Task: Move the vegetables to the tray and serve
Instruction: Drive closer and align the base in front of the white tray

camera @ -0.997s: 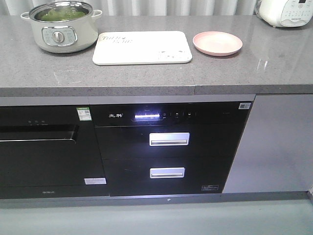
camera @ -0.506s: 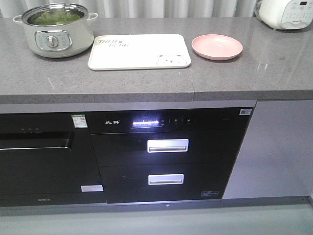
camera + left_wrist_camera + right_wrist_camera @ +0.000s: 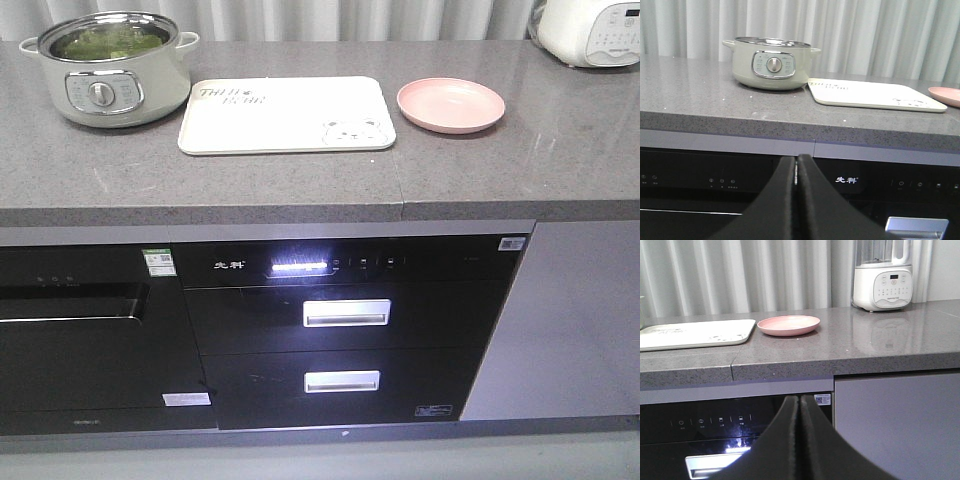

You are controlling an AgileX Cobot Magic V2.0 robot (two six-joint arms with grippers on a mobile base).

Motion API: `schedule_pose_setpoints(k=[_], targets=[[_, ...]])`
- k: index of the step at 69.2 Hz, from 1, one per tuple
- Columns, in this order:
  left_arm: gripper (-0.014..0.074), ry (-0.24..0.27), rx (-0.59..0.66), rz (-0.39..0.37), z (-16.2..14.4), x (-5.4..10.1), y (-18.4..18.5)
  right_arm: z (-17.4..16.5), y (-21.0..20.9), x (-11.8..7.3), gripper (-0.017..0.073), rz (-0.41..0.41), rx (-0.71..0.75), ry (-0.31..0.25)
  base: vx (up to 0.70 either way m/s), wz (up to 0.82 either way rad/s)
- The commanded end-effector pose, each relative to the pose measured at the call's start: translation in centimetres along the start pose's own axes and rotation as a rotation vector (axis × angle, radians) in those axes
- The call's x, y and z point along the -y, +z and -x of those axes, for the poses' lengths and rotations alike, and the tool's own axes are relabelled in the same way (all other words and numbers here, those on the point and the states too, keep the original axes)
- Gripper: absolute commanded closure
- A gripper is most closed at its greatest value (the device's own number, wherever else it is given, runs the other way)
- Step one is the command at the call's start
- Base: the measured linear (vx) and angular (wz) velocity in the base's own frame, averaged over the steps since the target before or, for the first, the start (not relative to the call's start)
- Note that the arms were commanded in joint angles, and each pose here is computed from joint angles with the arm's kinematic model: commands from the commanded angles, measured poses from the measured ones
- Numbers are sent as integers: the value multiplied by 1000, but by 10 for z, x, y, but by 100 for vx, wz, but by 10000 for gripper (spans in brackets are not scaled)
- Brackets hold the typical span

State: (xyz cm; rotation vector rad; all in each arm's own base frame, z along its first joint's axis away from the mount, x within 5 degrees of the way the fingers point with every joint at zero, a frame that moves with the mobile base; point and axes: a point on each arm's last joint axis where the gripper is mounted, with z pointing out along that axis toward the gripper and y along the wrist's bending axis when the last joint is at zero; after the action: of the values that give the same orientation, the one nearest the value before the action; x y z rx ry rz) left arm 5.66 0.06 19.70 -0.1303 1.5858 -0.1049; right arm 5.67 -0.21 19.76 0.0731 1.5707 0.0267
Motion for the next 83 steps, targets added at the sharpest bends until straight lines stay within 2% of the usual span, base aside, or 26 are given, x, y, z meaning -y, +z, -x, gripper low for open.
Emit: schedule_pose_setpoints(k=[1, 83], targets=[[600, -6, 73, -13, 4, 0, -1, 5, 0, -1, 560, 10, 73, -14, 6, 3], [600, -6, 72, -13, 3, 0, -1, 5, 0, -1, 560, 10, 73, -14, 7, 1]])
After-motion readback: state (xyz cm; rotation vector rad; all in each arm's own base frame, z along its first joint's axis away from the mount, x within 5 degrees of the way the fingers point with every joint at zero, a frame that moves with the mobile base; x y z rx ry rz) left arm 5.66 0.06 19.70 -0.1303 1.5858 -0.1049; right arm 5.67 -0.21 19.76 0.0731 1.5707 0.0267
